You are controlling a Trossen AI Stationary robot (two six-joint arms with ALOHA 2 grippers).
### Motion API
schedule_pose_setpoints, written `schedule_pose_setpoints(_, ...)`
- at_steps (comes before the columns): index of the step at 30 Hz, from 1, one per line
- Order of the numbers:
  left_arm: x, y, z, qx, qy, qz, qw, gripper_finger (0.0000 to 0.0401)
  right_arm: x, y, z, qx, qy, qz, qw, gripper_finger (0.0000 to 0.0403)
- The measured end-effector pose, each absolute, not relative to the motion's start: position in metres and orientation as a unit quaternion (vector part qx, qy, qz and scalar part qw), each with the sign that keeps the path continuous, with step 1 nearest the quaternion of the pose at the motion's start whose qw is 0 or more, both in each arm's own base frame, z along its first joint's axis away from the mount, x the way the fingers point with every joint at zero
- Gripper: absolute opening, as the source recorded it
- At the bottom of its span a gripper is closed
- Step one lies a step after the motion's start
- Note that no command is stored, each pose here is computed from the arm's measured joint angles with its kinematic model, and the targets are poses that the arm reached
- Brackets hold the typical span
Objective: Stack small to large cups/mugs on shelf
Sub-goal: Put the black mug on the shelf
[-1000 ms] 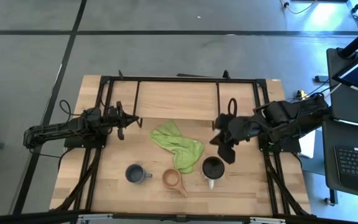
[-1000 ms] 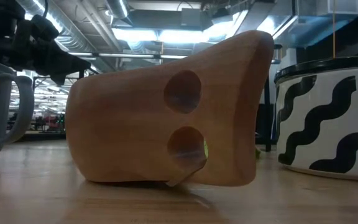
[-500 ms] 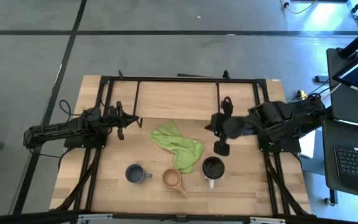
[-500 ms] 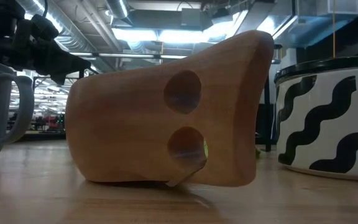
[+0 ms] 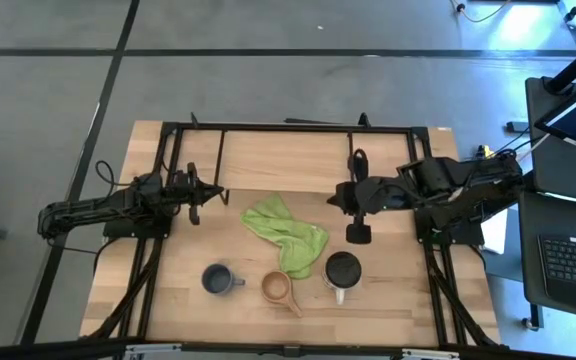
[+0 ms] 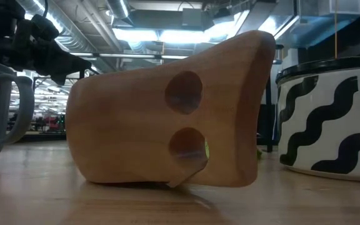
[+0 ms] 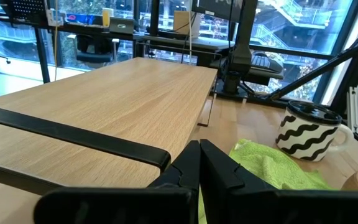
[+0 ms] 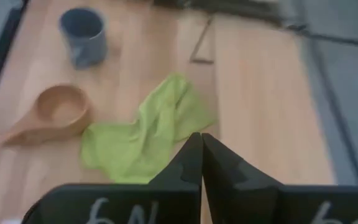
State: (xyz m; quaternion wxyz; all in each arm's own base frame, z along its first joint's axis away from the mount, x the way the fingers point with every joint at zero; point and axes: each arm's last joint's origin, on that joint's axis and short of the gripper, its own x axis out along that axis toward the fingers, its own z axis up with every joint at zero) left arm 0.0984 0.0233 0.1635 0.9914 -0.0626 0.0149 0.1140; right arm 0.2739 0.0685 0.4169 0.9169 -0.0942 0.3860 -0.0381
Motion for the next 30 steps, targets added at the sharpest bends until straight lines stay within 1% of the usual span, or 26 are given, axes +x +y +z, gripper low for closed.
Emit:
schedule_pose_setpoints(4,0.098,0.023,0.163,-0.063,0.015,0.114,0.991,0.0,0.269,0.067,0.417,-0.08,0.399,-0.038,0.913,0.0008)
schedule_pose_setpoints(7,0.098,0.023,0.163,-0.063,0.015,0.114,0.991,0.0,0.266,0.07,0.42,-0.066,0.392,-0.012,0.918,0.0008)
schedule_pose_setpoints(11,0.098,0.023,0.163,-0.063,0.015,0.114,0.991,0.0,0.273,0.074,0.417,-0.031,0.389,-0.001,0.921,0.0008)
schedule_pose_setpoints(15,0.098,0.023,0.163,-0.063,0.015,0.114,0.991,0.0,0.29,0.078,0.418,-0.016,0.346,0.006,0.938,0.0008)
schedule_pose_setpoints(20,0.098,0.023,0.163,-0.063,0.015,0.114,0.991,0.0,0.332,0.08,0.421,0.039,0.233,-0.004,0.972,0.0008)
schedule_pose_setpoints(22,0.098,0.023,0.163,-0.063,0.015,0.114,0.991,0.0,0.344,0.078,0.418,0.075,0.207,-0.037,0.975,0.0008)
schedule_pose_setpoints(26,0.098,0.023,0.163,-0.063,0.015,0.114,0.991,0.0,0.348,0.076,0.412,0.122,0.181,-0.168,0.961,0.0008)
schedule_pose_setpoints(28,0.098,0.023,0.163,-0.063,0.015,0.114,0.991,0.0,0.346,0.078,0.415,0.125,0.162,-0.194,0.959,0.0008)
schedule_pose_setpoints(30,0.098,0.023,0.163,-0.063,0.015,0.114,0.991,0.0,0.346,0.083,0.416,0.122,0.155,-0.198,0.96,0.0008)
